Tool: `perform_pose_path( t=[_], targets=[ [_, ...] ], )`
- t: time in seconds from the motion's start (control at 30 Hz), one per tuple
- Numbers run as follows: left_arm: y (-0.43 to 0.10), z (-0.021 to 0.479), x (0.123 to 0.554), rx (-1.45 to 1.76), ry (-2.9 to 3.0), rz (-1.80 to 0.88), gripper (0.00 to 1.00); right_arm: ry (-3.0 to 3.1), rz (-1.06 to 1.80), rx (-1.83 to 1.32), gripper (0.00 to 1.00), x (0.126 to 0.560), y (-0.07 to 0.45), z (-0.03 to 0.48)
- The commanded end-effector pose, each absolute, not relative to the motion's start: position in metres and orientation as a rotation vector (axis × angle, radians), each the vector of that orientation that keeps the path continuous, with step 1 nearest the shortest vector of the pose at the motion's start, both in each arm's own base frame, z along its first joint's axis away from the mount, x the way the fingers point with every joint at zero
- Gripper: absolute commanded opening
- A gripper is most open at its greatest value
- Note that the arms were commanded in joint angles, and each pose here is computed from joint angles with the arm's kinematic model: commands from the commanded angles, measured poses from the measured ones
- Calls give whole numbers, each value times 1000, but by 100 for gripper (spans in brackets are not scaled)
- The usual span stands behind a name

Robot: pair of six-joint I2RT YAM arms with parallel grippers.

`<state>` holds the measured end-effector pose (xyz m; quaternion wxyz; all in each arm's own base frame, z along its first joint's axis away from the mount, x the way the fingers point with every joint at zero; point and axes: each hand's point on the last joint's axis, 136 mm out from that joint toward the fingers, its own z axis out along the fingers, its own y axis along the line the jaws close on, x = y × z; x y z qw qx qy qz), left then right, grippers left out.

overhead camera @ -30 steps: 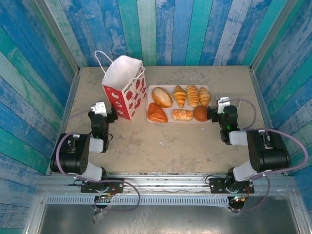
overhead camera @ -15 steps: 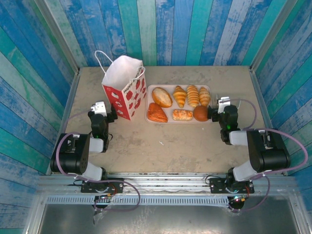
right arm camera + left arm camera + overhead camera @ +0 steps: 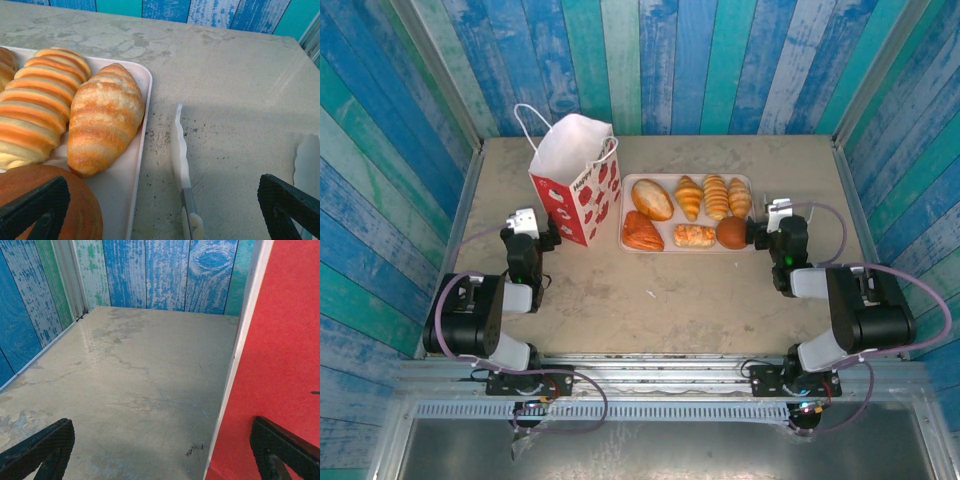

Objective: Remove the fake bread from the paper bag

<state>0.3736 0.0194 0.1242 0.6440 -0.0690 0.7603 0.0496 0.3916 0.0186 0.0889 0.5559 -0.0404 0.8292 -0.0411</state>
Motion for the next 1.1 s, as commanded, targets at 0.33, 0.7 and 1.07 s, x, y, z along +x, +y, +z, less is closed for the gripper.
perform_pose_path(
  t=[0.33, 0.7, 1.07],
  targets=[
    [14, 128, 381, -113, 1721, 98, 94, 1915, -133, -8, 100, 396, 4, 100],
    [14, 129, 381, -114, 1720, 99, 94, 1919, -118, -21, 100, 397, 6, 100],
    [14, 128, 382, -113, 1723, 96, 94, 1919, -117, -22, 100, 397, 6, 100]
  ],
)
